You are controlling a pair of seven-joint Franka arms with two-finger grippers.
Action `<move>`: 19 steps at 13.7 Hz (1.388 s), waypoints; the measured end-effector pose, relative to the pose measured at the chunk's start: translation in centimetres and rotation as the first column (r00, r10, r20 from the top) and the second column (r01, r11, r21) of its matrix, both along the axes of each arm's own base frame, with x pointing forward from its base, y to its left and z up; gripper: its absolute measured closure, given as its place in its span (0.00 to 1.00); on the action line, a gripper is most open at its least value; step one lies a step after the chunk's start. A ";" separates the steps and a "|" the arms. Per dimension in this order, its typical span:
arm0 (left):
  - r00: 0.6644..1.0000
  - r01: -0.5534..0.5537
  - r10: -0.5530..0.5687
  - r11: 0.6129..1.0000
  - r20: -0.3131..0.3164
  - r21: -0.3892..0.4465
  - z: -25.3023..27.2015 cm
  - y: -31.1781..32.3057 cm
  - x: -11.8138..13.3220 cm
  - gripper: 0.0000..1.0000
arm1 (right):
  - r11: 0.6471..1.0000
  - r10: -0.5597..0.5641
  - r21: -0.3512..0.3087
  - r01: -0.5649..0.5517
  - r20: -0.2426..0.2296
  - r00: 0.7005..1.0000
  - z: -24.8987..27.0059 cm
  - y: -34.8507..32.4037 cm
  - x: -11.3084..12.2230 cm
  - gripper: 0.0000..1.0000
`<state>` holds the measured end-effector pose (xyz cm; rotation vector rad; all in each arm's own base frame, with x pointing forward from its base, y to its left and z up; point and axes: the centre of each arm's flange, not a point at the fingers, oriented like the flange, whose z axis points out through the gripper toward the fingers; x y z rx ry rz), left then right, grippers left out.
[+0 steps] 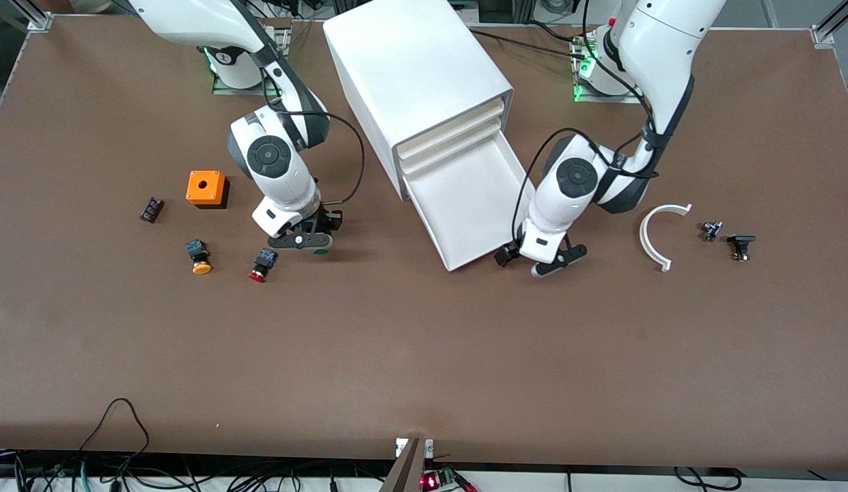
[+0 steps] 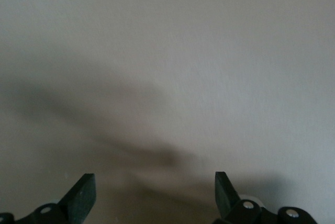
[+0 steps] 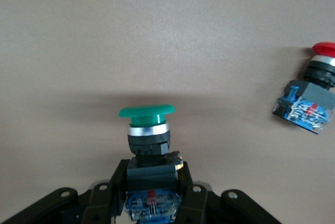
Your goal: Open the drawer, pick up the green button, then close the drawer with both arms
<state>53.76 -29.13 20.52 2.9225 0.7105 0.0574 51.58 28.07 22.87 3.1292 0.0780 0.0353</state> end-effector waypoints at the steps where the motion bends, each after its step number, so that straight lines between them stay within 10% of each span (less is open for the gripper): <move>1: 1.000 0.010 -0.010 1.000 -0.007 -0.002 -0.1 -0.5 -0.6 0.00 | 1.000 0.001 0.002 -0.001 -0.002 1.000 -0.6 -0.1 -0.3 0.59; 4: 0.998 0.056 -0.056 0.998 -0.024 -0.016 0.1 -2.7 -2.9 0.00 | 1.000 0.001 0.001 -0.001 -0.010 1.000 -1.6 -0.2 -0.6 0.52; 10: 0.975 0.199 -0.200 0.980 -0.092 -0.019 2.3 -8.4 -9.5 0.00 | 0.998 -0.059 0.017 0.059 0.024 0.998 0.7 0.1 1.1 0.00; 19: 0.930 0.330 -0.331 0.943 -0.157 -0.032 3.2 -13.4 -15.6 0.00 | 0.985 -0.174 0.004 0.175 0.076 0.982 18.7 -1.1 8.6 0.00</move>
